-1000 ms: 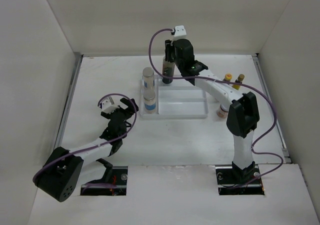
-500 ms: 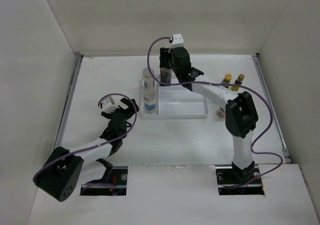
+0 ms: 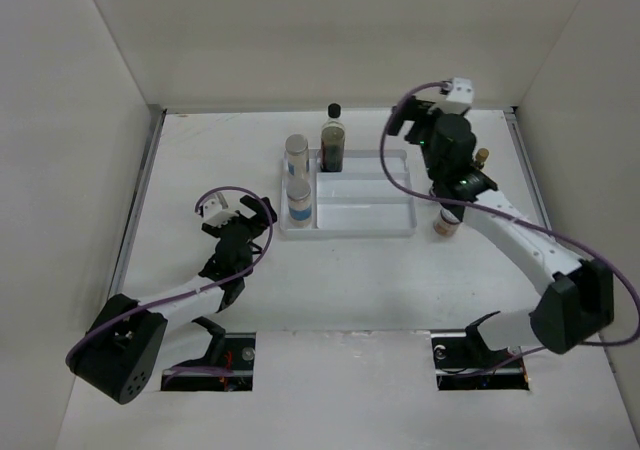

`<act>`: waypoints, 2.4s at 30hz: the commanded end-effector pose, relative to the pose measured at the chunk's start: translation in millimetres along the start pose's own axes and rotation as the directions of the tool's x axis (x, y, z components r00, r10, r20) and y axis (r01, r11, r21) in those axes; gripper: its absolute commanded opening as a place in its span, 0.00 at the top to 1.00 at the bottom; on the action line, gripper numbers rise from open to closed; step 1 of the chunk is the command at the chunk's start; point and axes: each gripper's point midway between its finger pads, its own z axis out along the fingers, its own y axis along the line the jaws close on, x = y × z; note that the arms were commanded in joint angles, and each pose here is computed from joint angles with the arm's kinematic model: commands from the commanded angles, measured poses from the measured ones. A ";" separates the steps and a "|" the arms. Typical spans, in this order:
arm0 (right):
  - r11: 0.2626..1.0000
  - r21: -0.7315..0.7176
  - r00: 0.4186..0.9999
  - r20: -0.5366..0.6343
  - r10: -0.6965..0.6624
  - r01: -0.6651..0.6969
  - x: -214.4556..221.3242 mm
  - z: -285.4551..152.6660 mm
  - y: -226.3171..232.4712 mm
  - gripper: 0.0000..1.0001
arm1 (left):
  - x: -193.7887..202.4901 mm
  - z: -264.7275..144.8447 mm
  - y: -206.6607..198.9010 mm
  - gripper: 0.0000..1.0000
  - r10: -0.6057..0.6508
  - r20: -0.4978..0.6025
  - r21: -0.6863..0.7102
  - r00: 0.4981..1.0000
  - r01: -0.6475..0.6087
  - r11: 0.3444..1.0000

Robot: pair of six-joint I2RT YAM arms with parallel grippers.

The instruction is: Organize the condiment bottles

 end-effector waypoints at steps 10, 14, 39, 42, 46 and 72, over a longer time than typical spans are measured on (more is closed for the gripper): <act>0.880 0.472 0.991 -0.131 0.009 0.054 49.3 -30.1 -187.0 0.00 | -8.3 3.3 -21.7 0.00 -0.059 0.006 0.063 0.998 0.058 0.996; 0.900 0.434 0.987 -0.161 0.025 0.047 64.3 -14.7 -182.8 0.02 | -9.1 2.6 -22.7 0.00 -0.063 0.006 0.068 0.998 0.062 0.996; 0.959 0.281 0.998 0.057 -0.036 0.019 -9.1 2.8 -101.1 0.72 | -2.7 5.0 -24.9 0.00 -0.062 -0.025 0.078 0.998 0.064 0.995; 0.980 0.200 0.998 0.060 -0.023 0.010 -4.7 17.8 -64.9 0.71 | -8.0 3.8 -21.0 0.00 -0.071 -0.002 0.067 0.997 0.071 0.995; 0.990 0.138 0.997 0.067 -0.023 0.014 -3.5 40.2 -29.7 0.71 | -7.3 3.4 -21.6 0.00 -0.067 -0.008 0.070 0.998 0.068 0.995; 0.998 0.058 1.000 0.011 0.012 -0.012 52.8 103.6 18.1 0.70 | -3.1 4.2 -22.9 0.00 -0.062 -0.020 0.071 0.998 0.063 0.995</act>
